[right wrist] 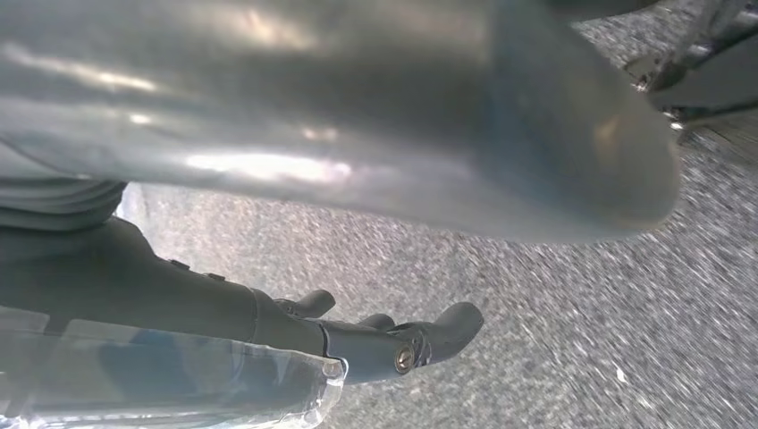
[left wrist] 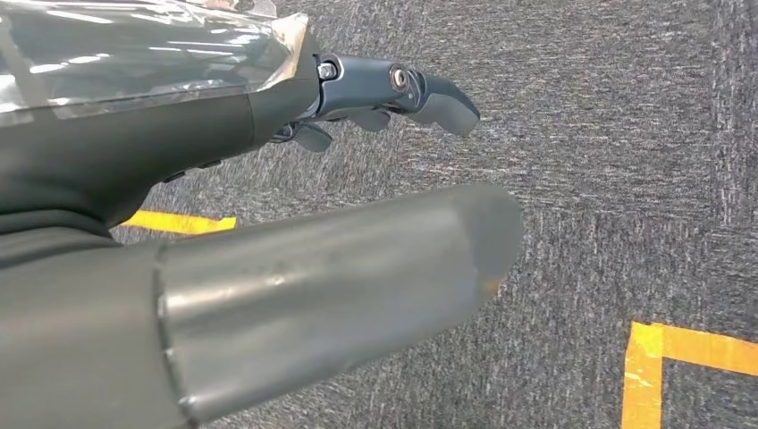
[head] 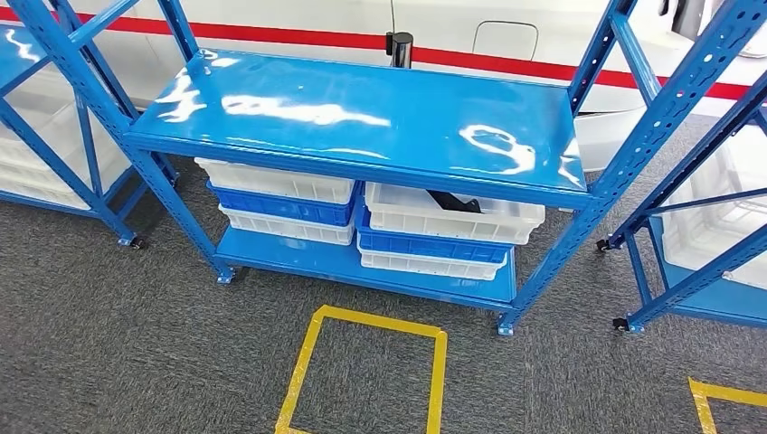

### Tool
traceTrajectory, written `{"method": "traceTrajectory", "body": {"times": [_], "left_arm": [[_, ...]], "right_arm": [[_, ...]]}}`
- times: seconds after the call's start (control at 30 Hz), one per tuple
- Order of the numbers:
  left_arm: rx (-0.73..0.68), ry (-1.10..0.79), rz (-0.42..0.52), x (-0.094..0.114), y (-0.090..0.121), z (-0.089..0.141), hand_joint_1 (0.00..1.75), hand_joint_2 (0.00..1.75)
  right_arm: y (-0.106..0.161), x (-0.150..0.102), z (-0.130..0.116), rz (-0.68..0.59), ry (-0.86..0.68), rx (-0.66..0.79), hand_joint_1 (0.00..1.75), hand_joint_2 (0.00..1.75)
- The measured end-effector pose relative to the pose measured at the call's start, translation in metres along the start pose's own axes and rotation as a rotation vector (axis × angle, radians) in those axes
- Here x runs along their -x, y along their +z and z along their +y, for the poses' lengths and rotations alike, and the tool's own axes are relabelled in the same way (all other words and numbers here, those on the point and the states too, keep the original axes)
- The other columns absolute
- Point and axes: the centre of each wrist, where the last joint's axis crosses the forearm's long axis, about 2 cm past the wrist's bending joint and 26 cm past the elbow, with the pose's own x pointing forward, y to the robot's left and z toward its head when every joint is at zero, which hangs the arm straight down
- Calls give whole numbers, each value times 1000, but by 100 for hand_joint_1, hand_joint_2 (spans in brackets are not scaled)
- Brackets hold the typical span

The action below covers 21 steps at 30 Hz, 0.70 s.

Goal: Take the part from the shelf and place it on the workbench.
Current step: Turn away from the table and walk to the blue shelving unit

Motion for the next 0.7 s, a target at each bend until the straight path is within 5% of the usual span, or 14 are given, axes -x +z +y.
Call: {"method": "traceTrajectory", "body": {"times": [0.7], "left_arm": [[1, 0, 43, 0, -1, 1, 0, 0]], "right_arm": [[0, -1, 1, 1, 14, 4, 0, 0]]}}
